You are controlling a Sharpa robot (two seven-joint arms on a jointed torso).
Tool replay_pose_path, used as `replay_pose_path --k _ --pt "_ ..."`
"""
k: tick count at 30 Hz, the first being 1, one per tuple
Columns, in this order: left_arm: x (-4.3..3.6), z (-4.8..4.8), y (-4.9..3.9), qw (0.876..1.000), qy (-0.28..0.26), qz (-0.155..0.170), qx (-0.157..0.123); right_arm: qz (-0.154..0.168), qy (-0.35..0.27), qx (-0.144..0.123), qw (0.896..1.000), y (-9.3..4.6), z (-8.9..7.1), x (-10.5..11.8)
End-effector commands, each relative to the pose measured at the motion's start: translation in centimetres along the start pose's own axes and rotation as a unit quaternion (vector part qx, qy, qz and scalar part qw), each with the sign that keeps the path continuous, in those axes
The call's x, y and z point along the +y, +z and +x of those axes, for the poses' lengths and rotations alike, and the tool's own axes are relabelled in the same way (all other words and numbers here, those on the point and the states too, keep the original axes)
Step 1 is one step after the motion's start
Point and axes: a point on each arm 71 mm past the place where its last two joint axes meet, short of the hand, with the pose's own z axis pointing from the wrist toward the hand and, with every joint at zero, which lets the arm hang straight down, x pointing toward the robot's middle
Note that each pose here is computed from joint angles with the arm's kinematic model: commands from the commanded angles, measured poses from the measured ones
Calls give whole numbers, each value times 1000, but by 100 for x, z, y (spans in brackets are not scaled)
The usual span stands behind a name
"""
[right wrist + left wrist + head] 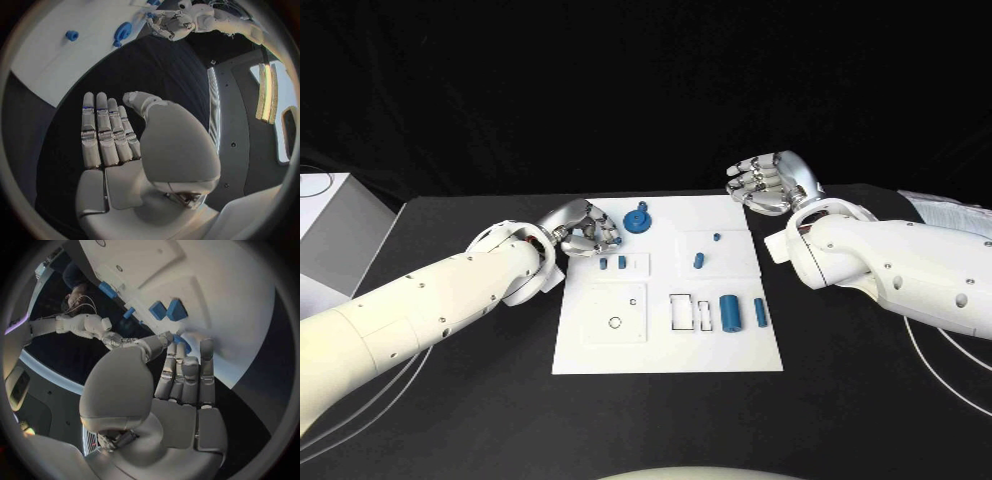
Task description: Assemble the parts on the task board
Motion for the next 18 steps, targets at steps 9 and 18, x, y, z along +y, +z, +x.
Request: replay_pose_path --k 9,18 --pt "7 21 12 1000 11 -5 10 -8 0 6 1000 -4 13 16" --pt "-6 23 19 1000 9 -2 6 -8 0 6 1000 -5 11 16"
